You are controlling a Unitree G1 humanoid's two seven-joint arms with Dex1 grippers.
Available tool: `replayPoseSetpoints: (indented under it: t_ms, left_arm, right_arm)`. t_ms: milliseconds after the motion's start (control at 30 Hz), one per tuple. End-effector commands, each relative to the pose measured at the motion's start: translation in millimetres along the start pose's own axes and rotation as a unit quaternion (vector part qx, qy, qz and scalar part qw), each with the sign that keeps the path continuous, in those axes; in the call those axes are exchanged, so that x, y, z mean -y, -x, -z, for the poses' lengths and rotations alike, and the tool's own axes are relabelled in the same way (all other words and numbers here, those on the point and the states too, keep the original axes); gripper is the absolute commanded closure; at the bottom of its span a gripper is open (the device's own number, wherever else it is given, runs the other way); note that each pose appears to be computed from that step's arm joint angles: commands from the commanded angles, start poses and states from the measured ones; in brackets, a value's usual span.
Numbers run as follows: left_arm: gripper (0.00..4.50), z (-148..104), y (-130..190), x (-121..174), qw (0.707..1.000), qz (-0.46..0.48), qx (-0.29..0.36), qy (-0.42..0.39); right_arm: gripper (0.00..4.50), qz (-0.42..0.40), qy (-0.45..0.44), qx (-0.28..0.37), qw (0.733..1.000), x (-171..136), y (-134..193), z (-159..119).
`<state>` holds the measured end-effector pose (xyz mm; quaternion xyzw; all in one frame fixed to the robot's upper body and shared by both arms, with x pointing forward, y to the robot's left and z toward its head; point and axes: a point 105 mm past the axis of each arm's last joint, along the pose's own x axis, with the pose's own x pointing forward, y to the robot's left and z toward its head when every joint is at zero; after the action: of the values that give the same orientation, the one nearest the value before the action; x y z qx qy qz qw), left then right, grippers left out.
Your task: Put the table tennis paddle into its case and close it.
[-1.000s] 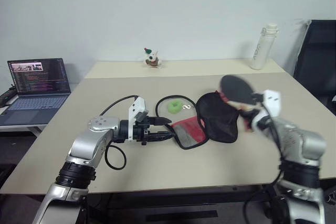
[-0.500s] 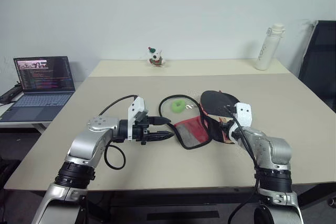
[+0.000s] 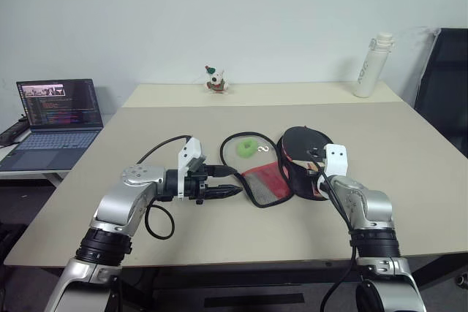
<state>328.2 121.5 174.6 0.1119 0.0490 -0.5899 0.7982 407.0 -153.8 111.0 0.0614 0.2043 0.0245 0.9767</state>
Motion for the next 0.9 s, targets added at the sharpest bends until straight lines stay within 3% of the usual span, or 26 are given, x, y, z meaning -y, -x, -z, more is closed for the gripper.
replayPoseSetpoints:
  t_ms: [33, 133, 467, 600, 767, 900]
  left_arm:
    - [1.57, -15.1, 3.6, 1.9, 0.999, -0.001, 0.017, -0.028]
    - [1.57, -14.7, 3.3, 2.2, 0.999, -0.001, 0.017, -0.027]
    - [1.57, -5.4, 6.5, -7.2, 0.999, -0.036, 0.008, -0.019]
    - [1.57, 11.0, 12.7, -31.0, 0.994, -0.110, -0.021, -0.019]
    - [1.57, 30.2, 13.7, -55.7, 0.984, -0.168, -0.050, -0.015]
    - [2.41, 47.1, 8.5, -69.2, 0.978, -0.187, -0.087, -0.013]
  right_arm:
    - [3.41, 0.009, 0.004, 0.018, 1.000, 1.8, 1.7, -9.8]
    - [3.41, 0.006, 0.000, 0.018, 1.000, -0.8, 2.0, -8.2]
    - [0.05, -0.048, 0.021, 0.036, 0.998, -27.9, 22.0, -12.9]
    - [0.02, -0.164, 0.082, 0.045, 0.982, -53.3, 61.2, -18.3]
    - [0.02, -0.242, 0.154, 0.032, 0.958, -44.9, 101.1, -17.1]
    - [0.00, -0.254, 0.186, 0.032, 0.949, -36.3, 113.4, -23.1]
